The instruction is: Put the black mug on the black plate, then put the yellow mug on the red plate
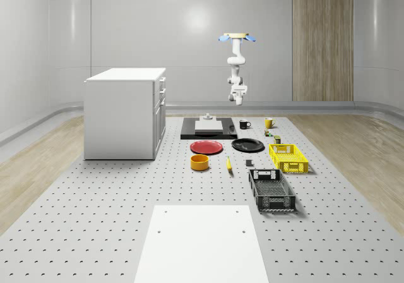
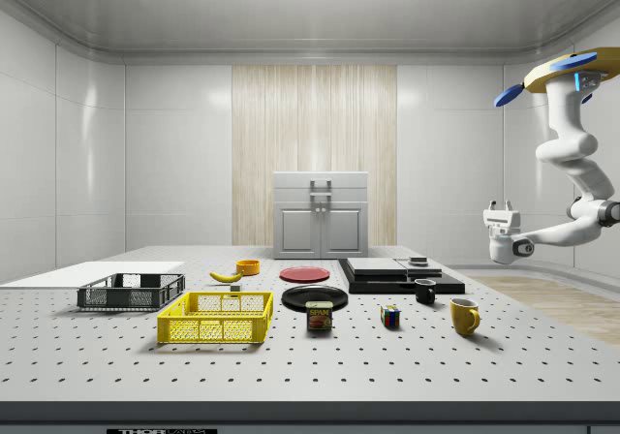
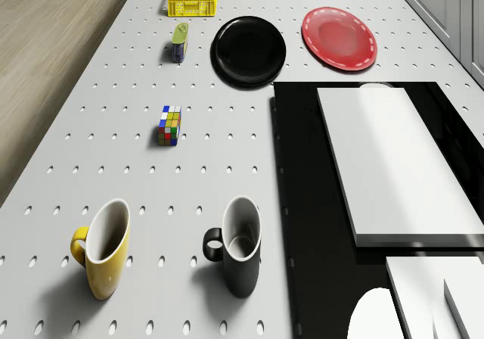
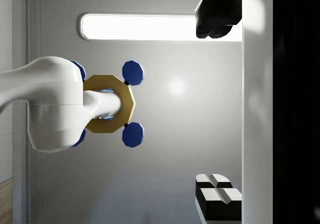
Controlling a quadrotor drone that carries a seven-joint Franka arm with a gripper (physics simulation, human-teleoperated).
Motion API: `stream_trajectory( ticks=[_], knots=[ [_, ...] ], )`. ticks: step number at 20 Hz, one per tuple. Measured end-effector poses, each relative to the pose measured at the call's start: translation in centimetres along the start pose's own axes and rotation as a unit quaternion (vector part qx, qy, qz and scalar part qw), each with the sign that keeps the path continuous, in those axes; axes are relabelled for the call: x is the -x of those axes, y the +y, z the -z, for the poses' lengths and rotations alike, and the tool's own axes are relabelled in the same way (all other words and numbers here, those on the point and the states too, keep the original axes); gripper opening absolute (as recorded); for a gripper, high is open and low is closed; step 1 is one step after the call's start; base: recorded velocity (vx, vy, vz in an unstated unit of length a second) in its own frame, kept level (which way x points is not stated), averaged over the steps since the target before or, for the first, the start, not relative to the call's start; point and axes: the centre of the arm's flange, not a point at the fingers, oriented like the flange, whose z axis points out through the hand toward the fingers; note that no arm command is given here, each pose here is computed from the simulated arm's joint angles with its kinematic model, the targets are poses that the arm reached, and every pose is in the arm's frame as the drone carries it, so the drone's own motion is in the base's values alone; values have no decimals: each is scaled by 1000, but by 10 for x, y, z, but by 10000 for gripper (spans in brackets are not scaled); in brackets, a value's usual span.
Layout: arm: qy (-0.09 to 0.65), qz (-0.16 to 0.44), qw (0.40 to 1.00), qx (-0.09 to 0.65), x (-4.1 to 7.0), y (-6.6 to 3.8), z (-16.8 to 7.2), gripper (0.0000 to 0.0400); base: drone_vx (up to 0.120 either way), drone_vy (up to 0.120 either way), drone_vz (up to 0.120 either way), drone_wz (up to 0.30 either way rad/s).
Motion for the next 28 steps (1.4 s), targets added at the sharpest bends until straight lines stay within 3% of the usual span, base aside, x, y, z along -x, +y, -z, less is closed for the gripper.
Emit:
stream_trajectory(
  ticks=[11,28],
  knots=[
    [4,0,1000,-2,1,0,0,400,0,0,0,0],
    [31,0,999,16,6,-3,0,400,111,0,0,0]
  ],
)
